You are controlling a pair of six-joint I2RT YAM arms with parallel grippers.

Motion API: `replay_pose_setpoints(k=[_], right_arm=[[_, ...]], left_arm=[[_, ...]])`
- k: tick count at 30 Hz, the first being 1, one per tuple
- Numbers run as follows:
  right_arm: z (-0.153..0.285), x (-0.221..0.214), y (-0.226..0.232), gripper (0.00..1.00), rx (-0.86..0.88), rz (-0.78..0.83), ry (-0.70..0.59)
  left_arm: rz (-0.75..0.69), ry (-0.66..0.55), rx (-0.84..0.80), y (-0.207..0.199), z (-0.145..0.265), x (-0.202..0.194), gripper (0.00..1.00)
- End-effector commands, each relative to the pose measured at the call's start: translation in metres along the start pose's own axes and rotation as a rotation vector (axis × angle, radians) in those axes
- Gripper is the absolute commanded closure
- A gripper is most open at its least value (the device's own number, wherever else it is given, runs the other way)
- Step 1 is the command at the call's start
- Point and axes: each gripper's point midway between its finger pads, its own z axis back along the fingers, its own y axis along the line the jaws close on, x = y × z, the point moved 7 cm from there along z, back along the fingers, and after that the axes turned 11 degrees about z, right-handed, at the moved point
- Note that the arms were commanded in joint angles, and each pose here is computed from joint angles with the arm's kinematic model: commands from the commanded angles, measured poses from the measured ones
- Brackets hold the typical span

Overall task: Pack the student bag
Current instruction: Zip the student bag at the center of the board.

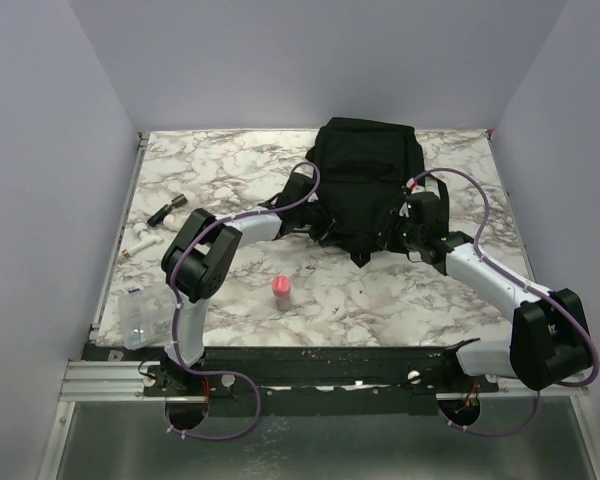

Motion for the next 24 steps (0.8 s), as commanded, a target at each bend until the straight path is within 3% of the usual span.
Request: replay_pose_setpoints(k=[1, 3, 4, 9, 14, 21, 24], right_arm=[[0.008, 0.007, -0.004, 0.99, -0.134, 0.033, -0.01], [0.011, 0.007, -0.007, 0.99, -0.164, 0.019, -0.009], [0.011, 0.007, -0.008, 1.0, -0.173, 0.011, -0.009], [0.012, 0.011, -0.017, 1.0, -0.222, -0.002, -0.001], [0.012, 0.021, -0.006, 1.0, -0.133, 0.02, 0.007], [0.026, 0.016, 0.033, 0.96, 0.22, -0.026, 0.102], [0.03, 0.011, 0.047, 0.89, 0.341, -0.107, 0.152]], left_arm=[[-0.098, -0.103, -0.02, 0.0, 0.01, 0.023, 0.74], [-0.123, -0.128, -0.009, 0.004, 0.019, 0.029, 0.87], [-0.134, -0.137, -0.003, 0.007, 0.022, 0.031, 1.0], [-0.179, -0.163, 0.01, 0.019, 0.042, 0.03, 1.0], [-0.207, -0.095, -0.017, 0.016, 0.046, 0.02, 1.0], [-0.324, -0.099, -0.05, 0.009, 0.065, -0.001, 0.5], [-0.379, -0.094, -0.069, 0.006, 0.073, -0.013, 0.4]])
